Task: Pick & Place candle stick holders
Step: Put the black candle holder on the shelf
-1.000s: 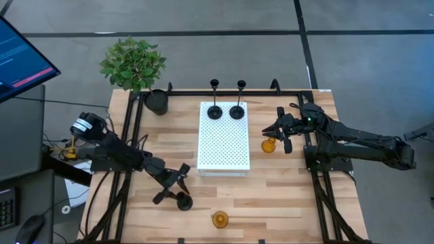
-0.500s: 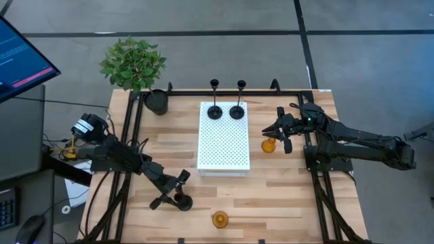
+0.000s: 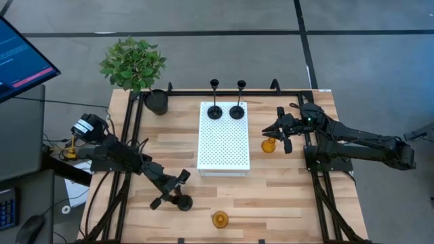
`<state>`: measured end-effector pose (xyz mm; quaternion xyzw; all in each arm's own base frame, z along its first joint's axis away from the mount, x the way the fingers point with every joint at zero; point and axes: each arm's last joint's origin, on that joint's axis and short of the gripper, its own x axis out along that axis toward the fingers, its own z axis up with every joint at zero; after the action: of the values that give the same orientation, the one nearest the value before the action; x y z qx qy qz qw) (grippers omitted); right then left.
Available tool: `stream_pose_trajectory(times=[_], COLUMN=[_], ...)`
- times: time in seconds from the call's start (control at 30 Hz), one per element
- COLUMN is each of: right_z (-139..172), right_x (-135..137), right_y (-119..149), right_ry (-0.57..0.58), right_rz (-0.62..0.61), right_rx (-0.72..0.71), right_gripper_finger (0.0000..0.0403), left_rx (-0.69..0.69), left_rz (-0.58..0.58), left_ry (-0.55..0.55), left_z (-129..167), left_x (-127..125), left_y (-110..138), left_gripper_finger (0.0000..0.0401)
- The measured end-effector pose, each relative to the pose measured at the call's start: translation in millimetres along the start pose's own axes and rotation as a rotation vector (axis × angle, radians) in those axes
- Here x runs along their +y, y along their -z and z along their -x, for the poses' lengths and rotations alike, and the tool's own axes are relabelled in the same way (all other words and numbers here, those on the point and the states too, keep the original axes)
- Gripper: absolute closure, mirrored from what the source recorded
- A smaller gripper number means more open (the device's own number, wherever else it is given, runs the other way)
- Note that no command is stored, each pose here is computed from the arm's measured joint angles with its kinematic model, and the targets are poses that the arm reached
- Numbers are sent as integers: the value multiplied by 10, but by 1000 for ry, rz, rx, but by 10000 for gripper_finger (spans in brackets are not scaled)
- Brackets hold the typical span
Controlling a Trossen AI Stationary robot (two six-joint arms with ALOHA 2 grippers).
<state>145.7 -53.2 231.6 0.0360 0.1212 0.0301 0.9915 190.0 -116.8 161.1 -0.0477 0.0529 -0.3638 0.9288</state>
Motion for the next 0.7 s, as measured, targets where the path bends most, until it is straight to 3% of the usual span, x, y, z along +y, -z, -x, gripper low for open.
stream_pose_trajectory(times=[0.23,0.37,0.57,0.7], right_z=[0,-1,-1,-1], right_x=[0,0,0,0], right_y=[1,2,2,2], right_ry=[0,0,0,-1], right_rz=[0,0,0,0], right_rx=[0,1,1,1], right_gripper_finger=[349,349,349,349], left_rx=[-69,-163,-288,-280], left_rz=[81,96,98,107], left_ry=[-98,-211,-257,-334], left_z=[37,95,219,215], left_x=[11,-17,-102,-96], left_y=[-102,-239,-455,-595], left_gripper_finger=[388,385,388,388])
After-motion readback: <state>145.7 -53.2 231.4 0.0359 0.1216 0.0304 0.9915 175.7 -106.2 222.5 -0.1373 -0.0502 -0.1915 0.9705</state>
